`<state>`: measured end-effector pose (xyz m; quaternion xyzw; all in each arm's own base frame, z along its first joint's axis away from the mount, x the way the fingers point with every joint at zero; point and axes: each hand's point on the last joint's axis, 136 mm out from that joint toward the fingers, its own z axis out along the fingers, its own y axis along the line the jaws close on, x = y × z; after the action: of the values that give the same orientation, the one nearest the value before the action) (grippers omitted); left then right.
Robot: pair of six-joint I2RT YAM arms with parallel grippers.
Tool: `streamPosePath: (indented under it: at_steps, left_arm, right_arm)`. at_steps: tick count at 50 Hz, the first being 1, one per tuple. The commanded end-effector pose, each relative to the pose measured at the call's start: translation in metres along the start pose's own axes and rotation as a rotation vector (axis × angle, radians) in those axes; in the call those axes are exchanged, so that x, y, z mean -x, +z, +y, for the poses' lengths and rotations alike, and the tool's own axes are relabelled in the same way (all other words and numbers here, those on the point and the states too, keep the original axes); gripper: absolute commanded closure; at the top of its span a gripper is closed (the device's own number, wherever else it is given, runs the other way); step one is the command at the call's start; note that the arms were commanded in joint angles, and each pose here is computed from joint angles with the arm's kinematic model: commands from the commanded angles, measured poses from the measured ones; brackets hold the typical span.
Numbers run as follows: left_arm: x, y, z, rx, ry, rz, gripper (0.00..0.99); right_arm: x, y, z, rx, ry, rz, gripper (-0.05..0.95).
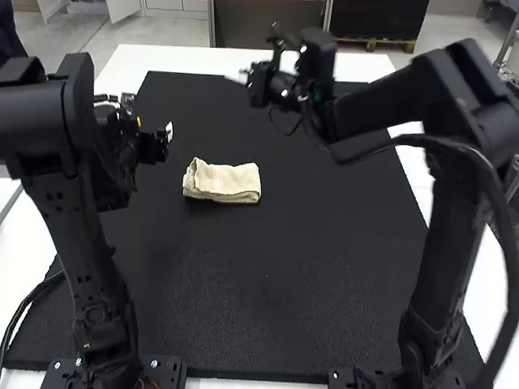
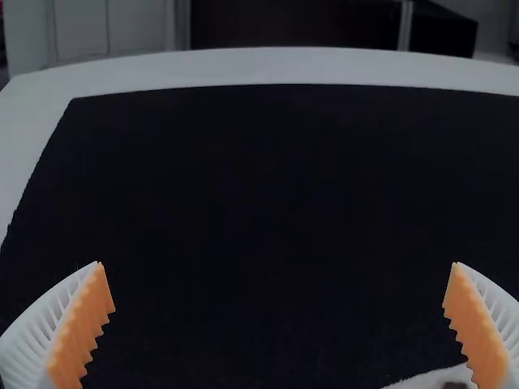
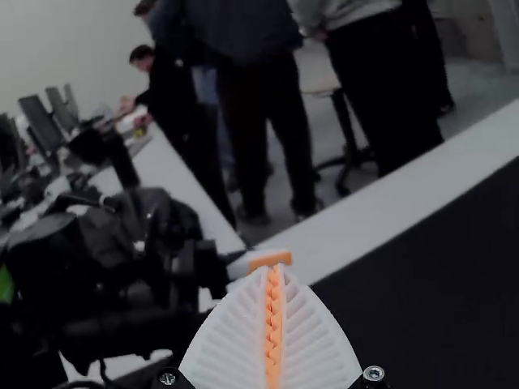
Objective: Fold the towel.
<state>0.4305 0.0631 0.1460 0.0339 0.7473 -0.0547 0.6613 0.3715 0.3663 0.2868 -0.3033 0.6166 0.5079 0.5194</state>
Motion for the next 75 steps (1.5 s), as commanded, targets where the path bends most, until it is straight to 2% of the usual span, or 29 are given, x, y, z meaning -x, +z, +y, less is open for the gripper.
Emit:
streamPosePath:
  at_steps: [1,10,20,30,45,58,61,71,75]
  left_arm:
    - [0.044,-0.001,-0.001,-0.009,0.016,-0.093,0.038]
    - [0.083,-0.01,-0.021,-0.044,0.027,-0.156,0.038]
    - [0.117,-0.022,-0.042,-0.085,0.016,-0.211,0.038]
    - [0.152,-0.045,-0.058,-0.09,0.041,-0.286,0.038]
    - [0.189,-0.089,-0.076,-0.078,0.074,-0.388,0.038]
    - [0.198,-0.119,-0.09,-0.082,0.101,-0.445,0.038]
    - [0.197,-0.123,-0.091,-0.073,0.115,-0.455,0.038]
    - [0.194,-0.14,-0.1,-0.064,0.141,-0.494,0.038]
    - [0.191,-0.145,-0.101,-0.049,0.141,-0.503,0.038]
  right_arm:
    - [0.05,-0.031,-0.002,-0.061,-0.056,-0.109,0.92]
    - [0.082,-0.074,-0.001,-0.116,-0.112,-0.185,0.92]
    - [0.11,-0.12,-0.001,-0.184,-0.166,-0.25,0.92]
    - [0.133,-0.171,-0.001,-0.274,-0.238,-0.308,0.92]
    - [0.13,-0.227,0.007,-0.356,-0.28,-0.329,0.92]
    - [0.115,-0.239,0.026,-0.346,-0.264,-0.33,0.91]
    - [0.112,-0.242,0.029,-0.351,-0.262,-0.331,0.82]
    - [0.101,-0.255,0.029,-0.412,-0.263,-0.343,0.17]
    - [0.098,-0.261,0.026,-0.45,-0.269,-0.344,0.08]
